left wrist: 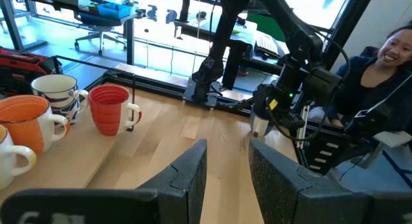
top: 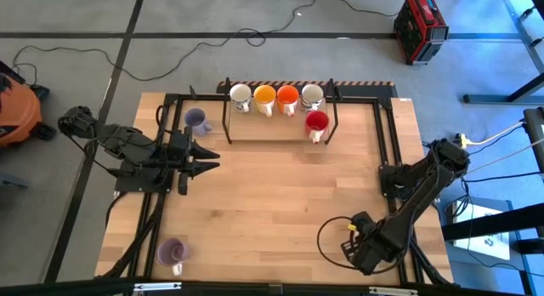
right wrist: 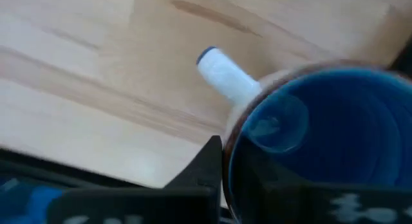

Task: Place coffee mugs
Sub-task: Put the blue mug on the shelf

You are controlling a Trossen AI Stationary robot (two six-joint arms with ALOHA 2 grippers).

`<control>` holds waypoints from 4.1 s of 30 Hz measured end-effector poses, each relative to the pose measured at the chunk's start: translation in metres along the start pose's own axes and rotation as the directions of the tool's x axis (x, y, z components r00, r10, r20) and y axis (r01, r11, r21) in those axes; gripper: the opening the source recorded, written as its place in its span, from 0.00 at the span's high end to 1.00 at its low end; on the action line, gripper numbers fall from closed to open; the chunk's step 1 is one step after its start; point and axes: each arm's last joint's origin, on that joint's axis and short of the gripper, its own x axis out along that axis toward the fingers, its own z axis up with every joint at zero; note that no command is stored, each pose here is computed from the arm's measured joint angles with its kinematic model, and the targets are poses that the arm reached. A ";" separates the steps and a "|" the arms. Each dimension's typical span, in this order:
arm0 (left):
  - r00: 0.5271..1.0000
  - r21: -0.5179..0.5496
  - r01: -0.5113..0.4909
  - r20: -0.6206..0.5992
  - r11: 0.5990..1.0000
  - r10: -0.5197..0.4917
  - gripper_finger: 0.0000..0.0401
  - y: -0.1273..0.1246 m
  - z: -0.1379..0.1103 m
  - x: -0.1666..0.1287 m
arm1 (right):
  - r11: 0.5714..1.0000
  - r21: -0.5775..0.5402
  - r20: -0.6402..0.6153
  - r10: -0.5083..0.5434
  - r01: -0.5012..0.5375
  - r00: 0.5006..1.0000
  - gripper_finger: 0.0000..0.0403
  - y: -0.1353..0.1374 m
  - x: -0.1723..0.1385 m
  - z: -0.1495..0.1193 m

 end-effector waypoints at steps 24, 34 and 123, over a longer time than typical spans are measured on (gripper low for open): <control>1.000 0.025 0.005 -0.002 1.000 -0.005 0.73 0.000 0.000 0.000 | 0.358 -0.934 0.177 0.445 0.007 0.878 0.99 0.074 -0.044 0.097; 1.000 0.026 0.008 -0.005 1.000 -0.008 0.73 0.000 0.000 0.000 | -0.063 -0.980 0.135 0.478 0.187 0.868 1.00 0.093 -0.049 0.156; 0.997 0.025 0.067 -0.029 0.997 -0.066 0.73 -0.002 -0.001 0.000 | 0.948 -0.195 0.790 0.304 -0.253 0.532 0.60 0.142 0.061 0.056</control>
